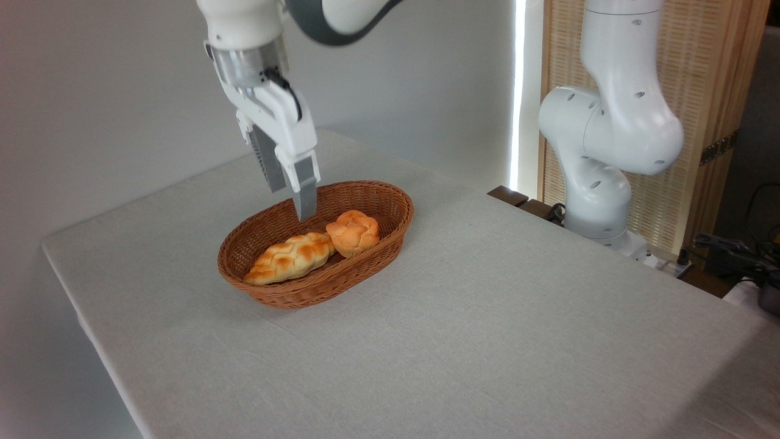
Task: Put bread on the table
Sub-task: 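Lower the gripper onto the braided bread loaf and close on it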
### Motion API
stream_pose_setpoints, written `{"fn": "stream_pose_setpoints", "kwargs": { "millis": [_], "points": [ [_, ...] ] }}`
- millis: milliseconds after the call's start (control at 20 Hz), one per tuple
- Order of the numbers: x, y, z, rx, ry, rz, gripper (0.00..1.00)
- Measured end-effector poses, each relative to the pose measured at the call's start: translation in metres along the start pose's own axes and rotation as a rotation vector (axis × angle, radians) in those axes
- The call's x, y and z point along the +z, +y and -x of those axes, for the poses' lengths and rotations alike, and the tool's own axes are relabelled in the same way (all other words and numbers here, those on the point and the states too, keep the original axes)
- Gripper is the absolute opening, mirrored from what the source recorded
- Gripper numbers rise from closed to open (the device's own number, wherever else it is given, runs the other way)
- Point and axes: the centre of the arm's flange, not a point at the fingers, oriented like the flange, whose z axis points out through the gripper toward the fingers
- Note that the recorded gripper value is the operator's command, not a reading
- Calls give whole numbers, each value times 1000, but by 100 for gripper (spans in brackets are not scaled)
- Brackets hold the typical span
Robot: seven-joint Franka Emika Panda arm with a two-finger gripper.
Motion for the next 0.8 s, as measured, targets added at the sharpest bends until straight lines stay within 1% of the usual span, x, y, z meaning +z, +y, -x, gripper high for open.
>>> {"fn": "stream_pose_setpoints", "kwargs": {
  "millis": [100, 250, 350, 500, 600, 800],
  "points": [
    [27, 11, -9, 24, 19, -19, 100],
    [59, 17, -13, 46, 48, -59, 100],
    [73, 17, -11, 71, 30, -103, 100],
    [81, 18, -10, 112, -7, -153, 100],
    [85, 18, -10, 121, -21, -159, 100],
    [106, 25, -13, 141, -43, -142, 100]
  ]
}}
